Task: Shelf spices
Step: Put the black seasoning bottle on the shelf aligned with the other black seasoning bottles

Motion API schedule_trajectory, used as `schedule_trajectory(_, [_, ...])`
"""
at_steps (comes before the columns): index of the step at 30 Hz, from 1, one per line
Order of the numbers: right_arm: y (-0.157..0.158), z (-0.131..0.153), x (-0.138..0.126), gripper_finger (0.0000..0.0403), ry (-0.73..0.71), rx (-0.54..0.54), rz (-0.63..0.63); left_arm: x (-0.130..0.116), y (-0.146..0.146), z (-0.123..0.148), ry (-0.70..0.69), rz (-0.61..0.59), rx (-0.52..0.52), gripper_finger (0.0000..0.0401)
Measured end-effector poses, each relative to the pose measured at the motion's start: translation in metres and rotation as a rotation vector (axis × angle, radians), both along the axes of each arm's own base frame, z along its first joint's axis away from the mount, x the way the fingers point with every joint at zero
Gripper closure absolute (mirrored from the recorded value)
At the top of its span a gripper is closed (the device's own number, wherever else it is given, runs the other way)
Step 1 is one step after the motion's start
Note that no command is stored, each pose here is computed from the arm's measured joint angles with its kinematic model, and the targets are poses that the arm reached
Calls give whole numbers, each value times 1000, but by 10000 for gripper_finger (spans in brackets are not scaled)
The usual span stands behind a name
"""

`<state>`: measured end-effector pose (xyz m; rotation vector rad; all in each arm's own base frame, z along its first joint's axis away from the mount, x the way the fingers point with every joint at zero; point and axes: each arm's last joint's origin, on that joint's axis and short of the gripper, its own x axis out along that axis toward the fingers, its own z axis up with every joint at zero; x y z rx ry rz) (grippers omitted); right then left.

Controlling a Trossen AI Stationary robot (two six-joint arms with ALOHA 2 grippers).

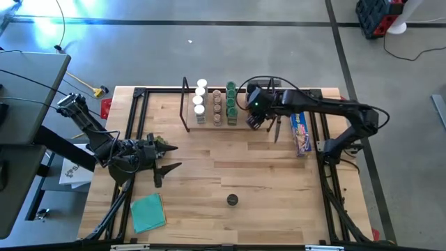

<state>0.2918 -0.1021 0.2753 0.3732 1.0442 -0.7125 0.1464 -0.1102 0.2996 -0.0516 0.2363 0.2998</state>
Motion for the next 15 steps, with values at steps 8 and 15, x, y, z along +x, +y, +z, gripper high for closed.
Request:
schedule_trajectory(8, [-3, -18, 10, 295, 14, 8, 23, 0, 0, 0, 0, 0, -1, 123])
schedule_trajectory(15, [-5, -19, 15, 297, -19, -11, 28, 0, 0, 0, 0, -1, -1, 123])
